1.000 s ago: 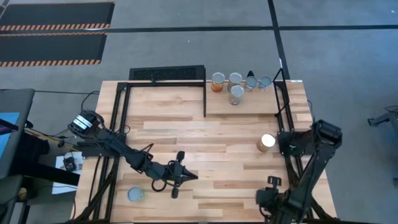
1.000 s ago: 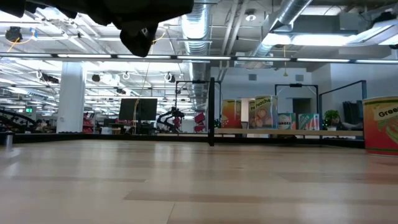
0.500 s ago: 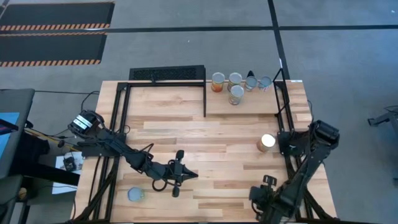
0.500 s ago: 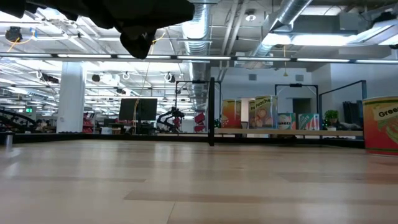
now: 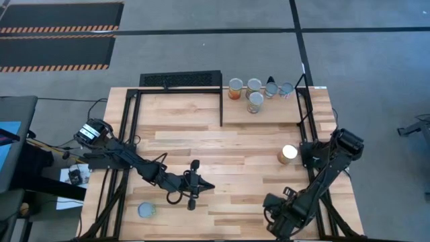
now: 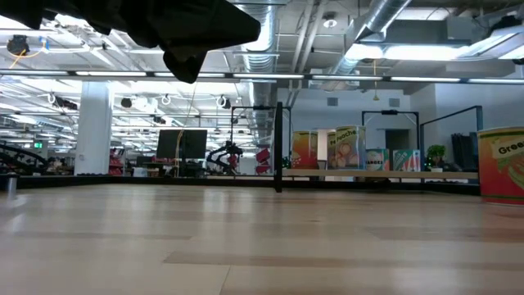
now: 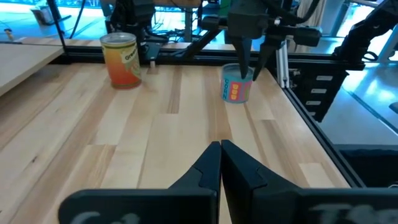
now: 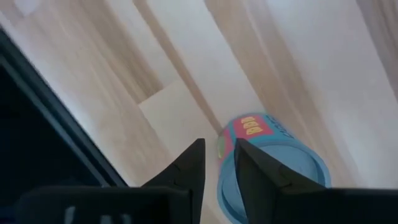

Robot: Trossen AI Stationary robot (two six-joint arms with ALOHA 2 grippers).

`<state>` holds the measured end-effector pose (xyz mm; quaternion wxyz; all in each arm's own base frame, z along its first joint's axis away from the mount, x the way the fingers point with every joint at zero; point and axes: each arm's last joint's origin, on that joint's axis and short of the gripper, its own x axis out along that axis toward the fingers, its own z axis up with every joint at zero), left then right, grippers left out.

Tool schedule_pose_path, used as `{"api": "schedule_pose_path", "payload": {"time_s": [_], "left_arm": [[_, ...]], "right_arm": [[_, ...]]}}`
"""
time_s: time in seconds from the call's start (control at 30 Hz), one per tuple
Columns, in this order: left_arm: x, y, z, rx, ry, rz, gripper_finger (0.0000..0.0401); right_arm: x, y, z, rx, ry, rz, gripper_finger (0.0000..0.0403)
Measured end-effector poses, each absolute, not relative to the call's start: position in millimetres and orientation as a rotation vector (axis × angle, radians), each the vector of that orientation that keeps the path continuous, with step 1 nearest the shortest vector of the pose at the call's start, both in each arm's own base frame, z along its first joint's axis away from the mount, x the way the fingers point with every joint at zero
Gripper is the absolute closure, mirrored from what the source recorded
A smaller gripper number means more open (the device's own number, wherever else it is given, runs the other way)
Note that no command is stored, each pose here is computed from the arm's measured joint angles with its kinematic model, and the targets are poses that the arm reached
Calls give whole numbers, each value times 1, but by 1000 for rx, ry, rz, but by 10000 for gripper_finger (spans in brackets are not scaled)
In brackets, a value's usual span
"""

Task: Pick and place cans onto a shelf
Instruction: Put the blue can on the shelf

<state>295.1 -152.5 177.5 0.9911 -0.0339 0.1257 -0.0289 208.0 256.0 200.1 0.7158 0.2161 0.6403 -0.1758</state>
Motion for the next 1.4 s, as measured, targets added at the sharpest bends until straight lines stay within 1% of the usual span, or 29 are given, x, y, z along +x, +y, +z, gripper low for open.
{"api": "schedule_pose_path", "payload": {"time_s": [0.13,0.5,0.63,0.8,1.0,1.17,1.27,1.4], "left_arm": [[295,-153,177,-68,256,-65,401],[295,-153,177,-77,257,-63,401],[295,-153,177,-83,257,-62,401],[295,-153,177,-83,257,-62,401],[295,-153,177,-84,256,-61,401],[295,-153,177,-83,256,-60,401],[295,-152,177,-83,254,-53,401],[295,-152,177,-90,254,-51,401]], "right_arm": [[207,255,200,505,1445,-422,285],[205,257,202,552,1517,-418,232],[200,262,211,536,1527,-420,227],[193,261,215,506,1542,-484,232],[197,257,195,562,1524,-470,248],[199,256,188,576,1528,-438,275],[200,254,188,527,1536,-391,306],[206,249,188,427,1534,-306,370]]}}
